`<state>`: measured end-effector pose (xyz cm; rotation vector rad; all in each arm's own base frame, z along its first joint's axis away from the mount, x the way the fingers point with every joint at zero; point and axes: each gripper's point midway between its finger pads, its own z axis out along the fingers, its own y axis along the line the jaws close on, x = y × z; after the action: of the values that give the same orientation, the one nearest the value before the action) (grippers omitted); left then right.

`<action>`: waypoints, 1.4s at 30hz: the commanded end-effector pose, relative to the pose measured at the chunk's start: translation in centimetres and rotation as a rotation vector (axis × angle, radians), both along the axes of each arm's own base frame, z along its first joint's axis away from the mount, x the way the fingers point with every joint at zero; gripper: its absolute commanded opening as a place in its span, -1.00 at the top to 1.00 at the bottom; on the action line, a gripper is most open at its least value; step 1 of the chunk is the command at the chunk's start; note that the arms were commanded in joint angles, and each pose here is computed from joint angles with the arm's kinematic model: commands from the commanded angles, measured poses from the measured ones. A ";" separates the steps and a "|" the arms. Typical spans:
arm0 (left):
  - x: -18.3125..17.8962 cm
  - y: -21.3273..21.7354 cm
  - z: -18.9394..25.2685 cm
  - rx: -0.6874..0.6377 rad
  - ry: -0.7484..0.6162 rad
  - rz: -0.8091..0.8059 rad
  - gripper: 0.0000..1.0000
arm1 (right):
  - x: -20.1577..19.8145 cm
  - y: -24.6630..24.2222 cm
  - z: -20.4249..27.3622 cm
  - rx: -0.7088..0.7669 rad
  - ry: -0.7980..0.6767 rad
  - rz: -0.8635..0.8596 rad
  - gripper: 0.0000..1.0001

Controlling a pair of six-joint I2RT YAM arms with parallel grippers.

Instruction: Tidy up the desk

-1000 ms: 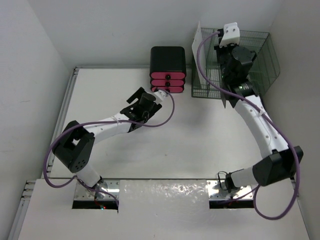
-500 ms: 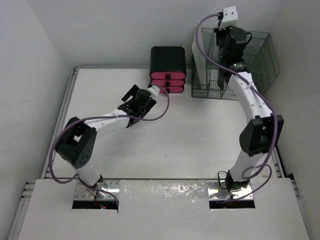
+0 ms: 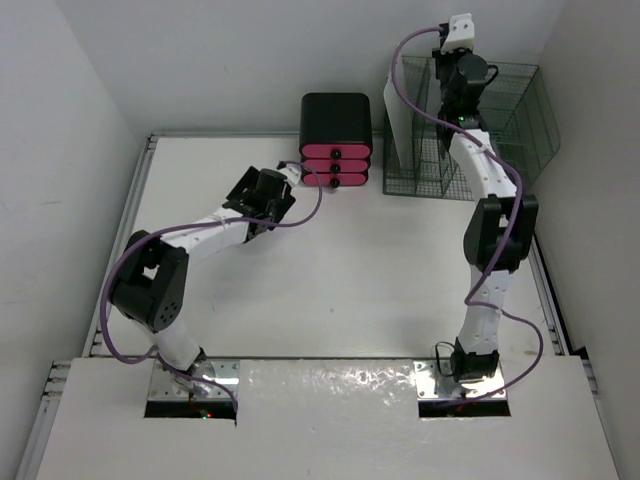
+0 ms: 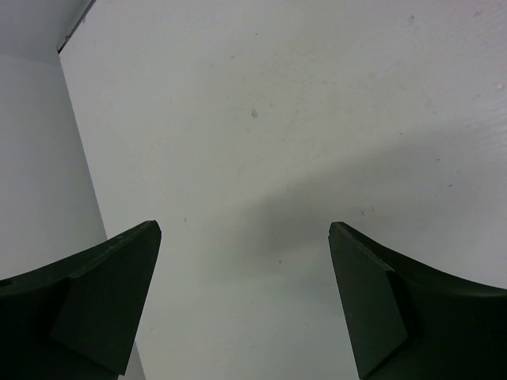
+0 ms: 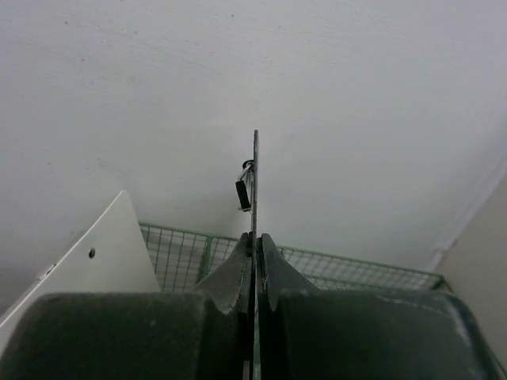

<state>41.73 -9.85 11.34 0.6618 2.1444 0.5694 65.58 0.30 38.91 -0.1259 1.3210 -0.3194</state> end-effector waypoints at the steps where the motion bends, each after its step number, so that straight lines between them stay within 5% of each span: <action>1: 1.6 0.4 2.7 -0.024 -0.056 0.038 -0.72 | -0.7 0.8 7.4 -0.013 -0.290 0.092 1.00; 8: 2.5 0.4 2.6 -0.016 -0.046 0.065 -0.71 | 1.1 -2.3 2.6 0.095 -0.321 0.142 1.00; 19: 3.2 0.0 2.1 -0.021 -0.032 0.069 -0.71 | -1.5 -4.8 -7.0 0.169 -0.165 0.197 1.00; 30: 3.0 0.0 2.3 -0.027 -0.044 0.062 -0.70 | 0.9 -5.7 -9.1 0.279 0.130 0.318 0.53; 34: 2.9 0.1 2.2 -0.022 -0.044 0.061 -0.71 | 1.8 -4.7 -10.2 0.263 0.204 0.379 1.00; 42: 3.0 0.1 2.1 -0.016 -0.044 0.058 -0.70 | -0.1 -4.1 -6.7 0.282 0.068 0.404 1.00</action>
<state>43.71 -9.92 11.32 0.6377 2.1865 0.6035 66.27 -5.36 30.72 -0.1540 1.4093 0.1724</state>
